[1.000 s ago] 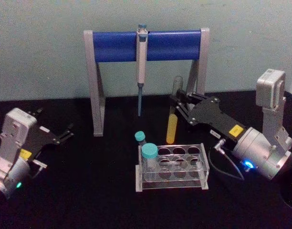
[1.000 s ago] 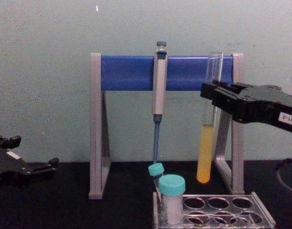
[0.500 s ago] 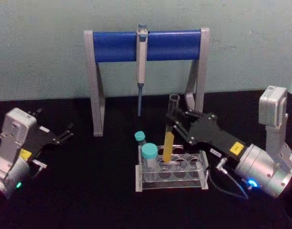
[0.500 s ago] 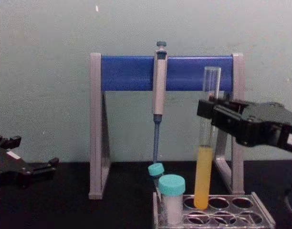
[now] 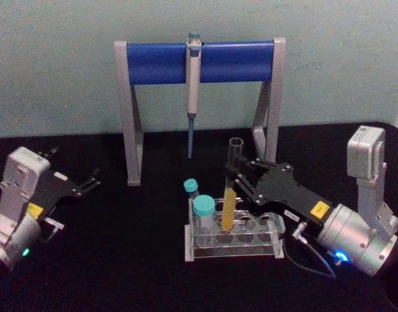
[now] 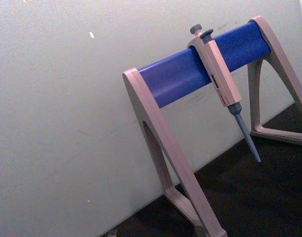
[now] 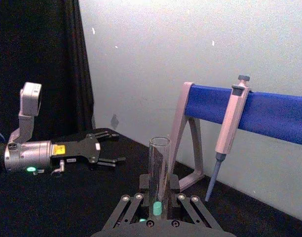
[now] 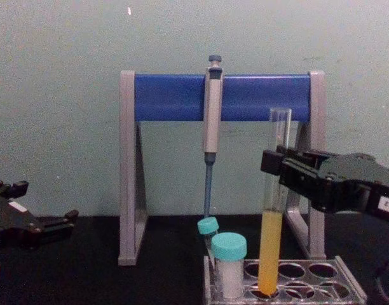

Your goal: Pick up the test tube from the test tube rack, shake it, then place it back into the test tube rack.

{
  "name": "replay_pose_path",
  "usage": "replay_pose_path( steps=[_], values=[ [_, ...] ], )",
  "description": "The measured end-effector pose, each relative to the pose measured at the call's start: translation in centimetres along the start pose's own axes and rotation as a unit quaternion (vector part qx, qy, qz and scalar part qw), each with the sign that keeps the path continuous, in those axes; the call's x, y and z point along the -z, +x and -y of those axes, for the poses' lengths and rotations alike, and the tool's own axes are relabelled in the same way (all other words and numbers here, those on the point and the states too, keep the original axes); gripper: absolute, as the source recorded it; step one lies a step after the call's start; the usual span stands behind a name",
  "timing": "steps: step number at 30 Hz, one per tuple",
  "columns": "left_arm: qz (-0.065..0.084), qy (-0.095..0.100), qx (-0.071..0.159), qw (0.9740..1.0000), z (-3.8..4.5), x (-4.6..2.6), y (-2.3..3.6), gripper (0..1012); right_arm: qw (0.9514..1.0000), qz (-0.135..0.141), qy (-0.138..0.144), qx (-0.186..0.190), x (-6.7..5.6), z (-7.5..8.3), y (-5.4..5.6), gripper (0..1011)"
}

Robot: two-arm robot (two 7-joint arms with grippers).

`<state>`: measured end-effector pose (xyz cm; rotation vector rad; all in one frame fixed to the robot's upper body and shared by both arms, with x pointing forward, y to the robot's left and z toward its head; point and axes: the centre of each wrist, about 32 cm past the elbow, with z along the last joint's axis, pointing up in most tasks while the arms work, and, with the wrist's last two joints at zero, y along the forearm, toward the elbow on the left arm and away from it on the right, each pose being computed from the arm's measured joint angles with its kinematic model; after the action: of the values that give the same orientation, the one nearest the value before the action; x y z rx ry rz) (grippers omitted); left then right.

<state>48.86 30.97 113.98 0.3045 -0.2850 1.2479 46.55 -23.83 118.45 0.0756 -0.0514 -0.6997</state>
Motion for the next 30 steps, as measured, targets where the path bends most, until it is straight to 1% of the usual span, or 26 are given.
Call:
replay_pose_path(
  steps=[12,30],
  values=[
    [0.000,0.000,0.000,1.0000,0.00,0.00,0.00,1001,0.9999,-0.007,-0.007,0.008,0.8,-0.3,0.2,229],
    [0.000,0.000,0.000,1.0000,0.00,0.00,0.00,1001,0.9994,-0.010,-0.030,0.013,2.3,-0.4,0.1,228]
  ],
)
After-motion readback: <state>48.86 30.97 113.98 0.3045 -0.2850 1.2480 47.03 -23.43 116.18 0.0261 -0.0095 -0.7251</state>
